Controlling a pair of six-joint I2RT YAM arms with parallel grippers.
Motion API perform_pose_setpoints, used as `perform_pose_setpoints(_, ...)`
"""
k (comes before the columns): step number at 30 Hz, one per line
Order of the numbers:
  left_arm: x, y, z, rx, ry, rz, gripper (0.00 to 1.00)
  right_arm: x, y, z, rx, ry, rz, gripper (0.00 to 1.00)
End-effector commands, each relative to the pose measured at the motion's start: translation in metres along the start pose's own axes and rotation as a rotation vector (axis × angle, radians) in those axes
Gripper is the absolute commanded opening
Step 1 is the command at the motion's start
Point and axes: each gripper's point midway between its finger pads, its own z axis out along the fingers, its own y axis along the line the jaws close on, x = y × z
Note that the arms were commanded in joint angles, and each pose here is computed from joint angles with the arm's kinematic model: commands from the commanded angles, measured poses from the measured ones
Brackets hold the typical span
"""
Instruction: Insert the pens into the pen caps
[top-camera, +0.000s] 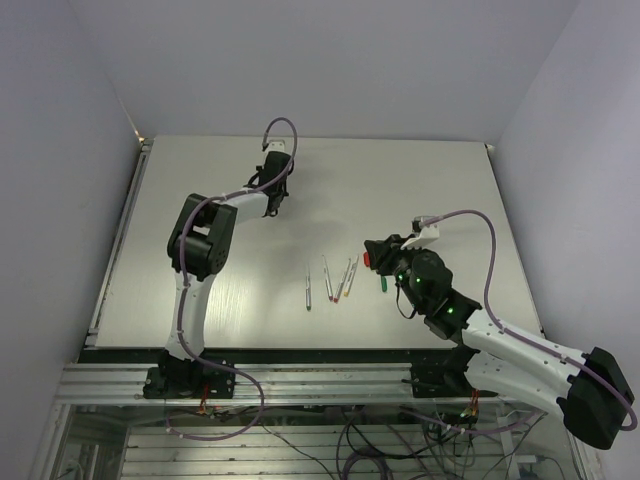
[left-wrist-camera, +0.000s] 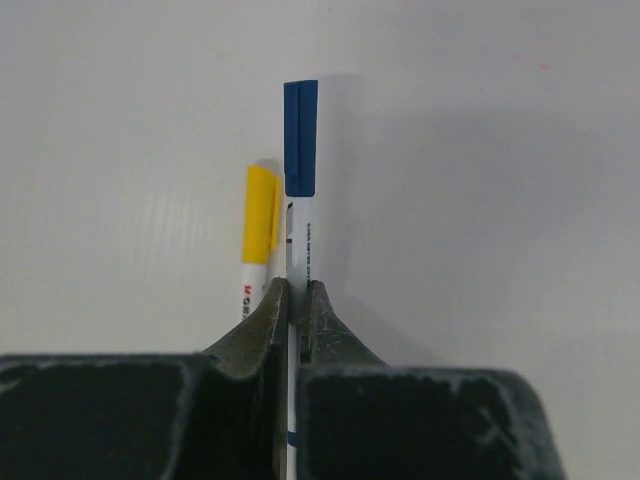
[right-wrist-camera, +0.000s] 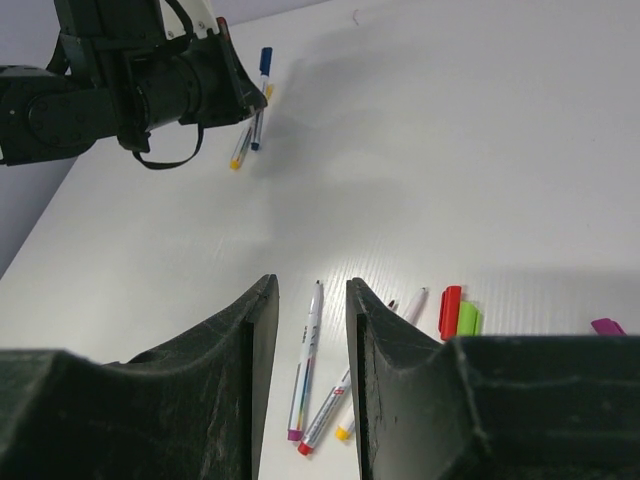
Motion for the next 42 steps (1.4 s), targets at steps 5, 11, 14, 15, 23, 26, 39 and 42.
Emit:
perform_pose_setpoints(5, 0.012, 0.010, 0.015, -0.036, 0.042, 0.030, 0.08, 0.005, -0.003, 0.000, 0.013, 0.004, 0.012, 0.33)
perform_pose_setpoints(11, 0.016, 0.005, 0.013, -0.005, 0.046, 0.005, 0.18, 0.004, -0.001, 0.001, 0.003, 0.004, 0.014, 0.32)
perform_pose_setpoints(14, 0.015, -0.001, 0.008, 0.032, 0.043, -0.016, 0.27, 0.004, 0.001, 0.002, -0.005, 0.004, 0.015, 0.32)
perform_pose_setpoints(15, 0.014, -0.002, 0.006, 0.038, 0.040, -0.021, 0.30, 0.004, 0.002, 0.002, -0.007, 0.005, 0.015, 0.32)
perform_pose_setpoints(23, -0.007, -0.003, -0.010, 0.068, -0.001, -0.048, 0.37, 0.006, 0.003, 0.003, -0.016, 0.009, 0.019, 0.32)
perform_pose_setpoints(26, -0.020, -0.005, -0.019, 0.087, -0.024, -0.065, 0.37, 0.006, 0.004, 0.003, -0.021, 0.006, 0.019, 0.32)
perform_pose_setpoints(39, -0.041, -0.012, -0.084, 0.129, -0.093, -0.111, 0.40, 0.008, 0.001, 0.003, -0.009, 0.005, 0.022, 0.32)
perform_pose_setpoints(42, -0.019, -0.019, -0.107, 0.176, -0.079, -0.126, 0.41, 0.012, -0.004, 0.002, 0.010, 0.015, 0.035, 0.32)
